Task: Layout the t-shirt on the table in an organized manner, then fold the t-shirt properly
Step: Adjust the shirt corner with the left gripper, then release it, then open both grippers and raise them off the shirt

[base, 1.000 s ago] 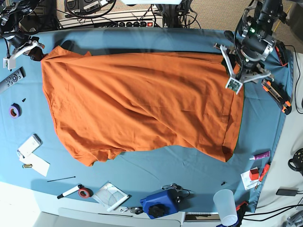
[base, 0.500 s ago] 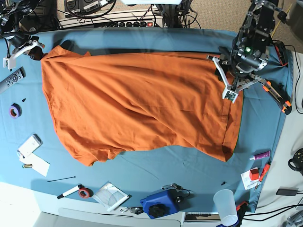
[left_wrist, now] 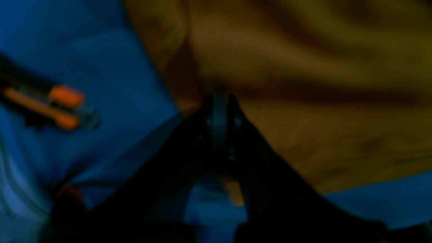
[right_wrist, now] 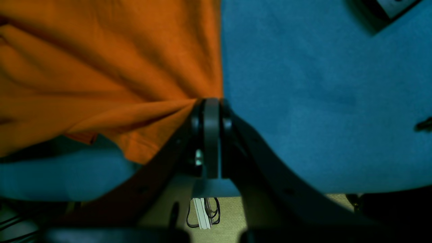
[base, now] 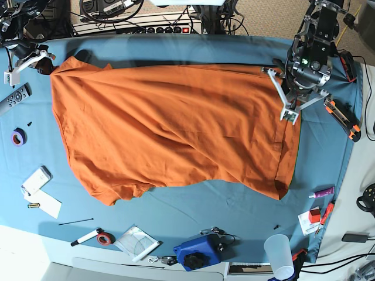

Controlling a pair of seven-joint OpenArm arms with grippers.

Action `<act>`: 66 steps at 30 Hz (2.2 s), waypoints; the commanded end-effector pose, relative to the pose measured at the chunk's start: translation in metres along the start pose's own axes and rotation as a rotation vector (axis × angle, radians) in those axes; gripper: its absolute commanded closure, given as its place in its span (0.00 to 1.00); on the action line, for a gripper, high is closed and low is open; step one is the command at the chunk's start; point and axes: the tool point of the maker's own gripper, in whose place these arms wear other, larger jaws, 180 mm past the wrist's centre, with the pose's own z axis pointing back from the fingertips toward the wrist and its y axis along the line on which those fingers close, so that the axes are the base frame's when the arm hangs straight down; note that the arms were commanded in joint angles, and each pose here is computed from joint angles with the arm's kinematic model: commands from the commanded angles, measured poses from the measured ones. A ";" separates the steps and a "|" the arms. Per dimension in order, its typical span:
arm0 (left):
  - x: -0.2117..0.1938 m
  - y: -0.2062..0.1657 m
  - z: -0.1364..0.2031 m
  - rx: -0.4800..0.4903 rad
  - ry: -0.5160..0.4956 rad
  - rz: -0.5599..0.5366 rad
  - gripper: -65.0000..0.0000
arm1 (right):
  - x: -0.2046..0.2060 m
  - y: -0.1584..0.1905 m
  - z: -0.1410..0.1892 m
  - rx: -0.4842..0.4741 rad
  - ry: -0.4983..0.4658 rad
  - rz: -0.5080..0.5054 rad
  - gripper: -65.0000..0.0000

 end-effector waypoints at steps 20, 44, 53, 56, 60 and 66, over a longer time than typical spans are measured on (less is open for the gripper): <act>-0.015 0.013 0.028 0.126 -0.021 -0.045 0.94 | 0.018 -0.001 0.005 -0.007 -0.054 0.024 0.89; 0.003 0.125 0.083 0.732 -0.095 -0.077 0.93 | 0.113 0.046 0.070 -0.011 -0.396 0.254 0.76; -0.008 0.226 0.125 0.866 -0.164 0.197 1.00 | 0.055 0.004 0.076 -0.186 -0.210 0.191 0.76; -0.014 0.240 0.127 0.743 -0.195 0.297 1.00 | 0.041 0.002 0.067 -0.161 -0.189 0.132 0.76; -0.017 0.248 0.133 0.628 -0.236 0.361 1.00 | 0.020 -0.005 0.051 -0.112 -0.155 0.032 0.76; -0.017 0.250 0.137 0.593 -0.258 0.377 1.00 | -0.007 -0.012 0.030 0.001 -0.139 -0.135 0.75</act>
